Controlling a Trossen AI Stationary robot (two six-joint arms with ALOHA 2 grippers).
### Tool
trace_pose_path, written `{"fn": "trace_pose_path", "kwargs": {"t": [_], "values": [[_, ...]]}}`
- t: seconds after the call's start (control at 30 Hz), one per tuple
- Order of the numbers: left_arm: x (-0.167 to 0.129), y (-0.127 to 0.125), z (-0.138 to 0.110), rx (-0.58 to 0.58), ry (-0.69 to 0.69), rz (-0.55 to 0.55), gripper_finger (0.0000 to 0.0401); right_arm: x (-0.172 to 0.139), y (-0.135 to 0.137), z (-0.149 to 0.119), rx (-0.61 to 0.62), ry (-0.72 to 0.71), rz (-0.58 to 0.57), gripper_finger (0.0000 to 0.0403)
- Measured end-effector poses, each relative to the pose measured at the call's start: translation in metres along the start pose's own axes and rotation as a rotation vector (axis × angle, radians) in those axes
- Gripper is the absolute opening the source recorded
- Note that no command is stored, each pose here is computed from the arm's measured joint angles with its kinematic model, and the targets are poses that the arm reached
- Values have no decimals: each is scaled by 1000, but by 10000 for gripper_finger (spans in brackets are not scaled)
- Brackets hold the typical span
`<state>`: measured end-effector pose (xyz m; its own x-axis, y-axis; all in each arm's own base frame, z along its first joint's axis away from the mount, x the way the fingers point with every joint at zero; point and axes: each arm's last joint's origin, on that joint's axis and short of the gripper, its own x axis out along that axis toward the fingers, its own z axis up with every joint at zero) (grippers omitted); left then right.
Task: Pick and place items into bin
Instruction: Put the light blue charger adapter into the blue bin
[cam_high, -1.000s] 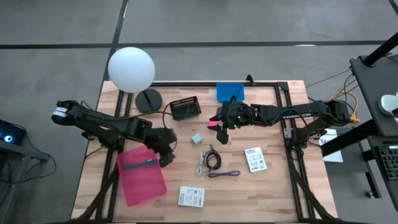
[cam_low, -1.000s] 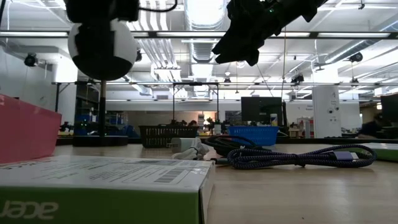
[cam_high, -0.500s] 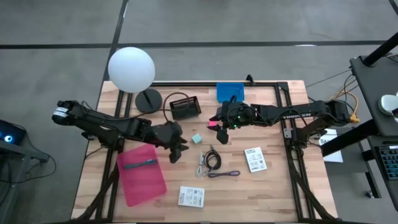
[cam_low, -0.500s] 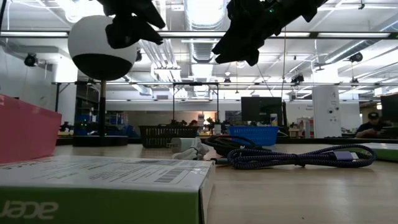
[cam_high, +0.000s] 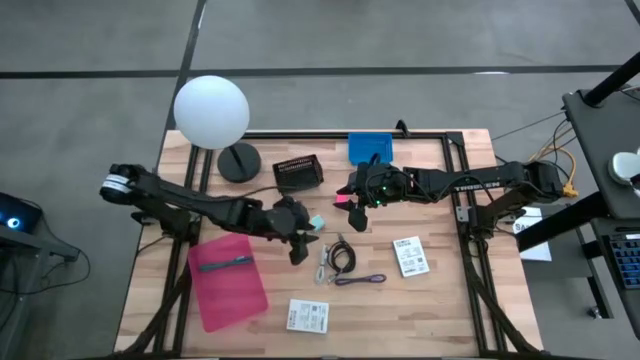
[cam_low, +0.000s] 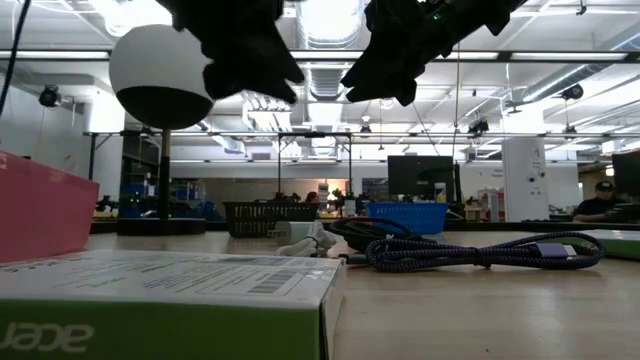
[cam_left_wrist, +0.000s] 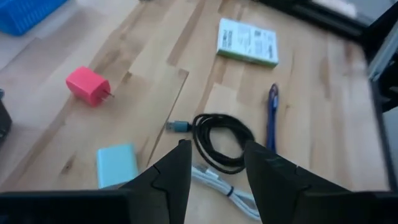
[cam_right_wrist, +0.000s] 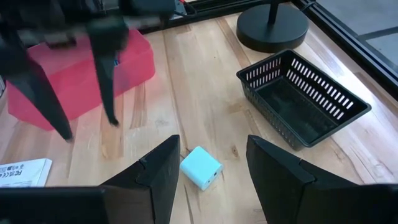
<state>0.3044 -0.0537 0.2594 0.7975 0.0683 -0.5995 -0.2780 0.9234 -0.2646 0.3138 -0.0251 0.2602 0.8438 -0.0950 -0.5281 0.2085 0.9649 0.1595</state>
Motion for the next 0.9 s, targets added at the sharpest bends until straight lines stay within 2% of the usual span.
{"fn": "trace_pose_path", "kwargs": {"t": [0.43, 0.9], "values": [[40, 10, -18, 8, 98, 106, 237, 0, 0, 0, -1, 2, 0, 173], [65, 36, -19, -29, 99, 218, 245, 0, 0, -1, -2, 9, -2, 173]]}}
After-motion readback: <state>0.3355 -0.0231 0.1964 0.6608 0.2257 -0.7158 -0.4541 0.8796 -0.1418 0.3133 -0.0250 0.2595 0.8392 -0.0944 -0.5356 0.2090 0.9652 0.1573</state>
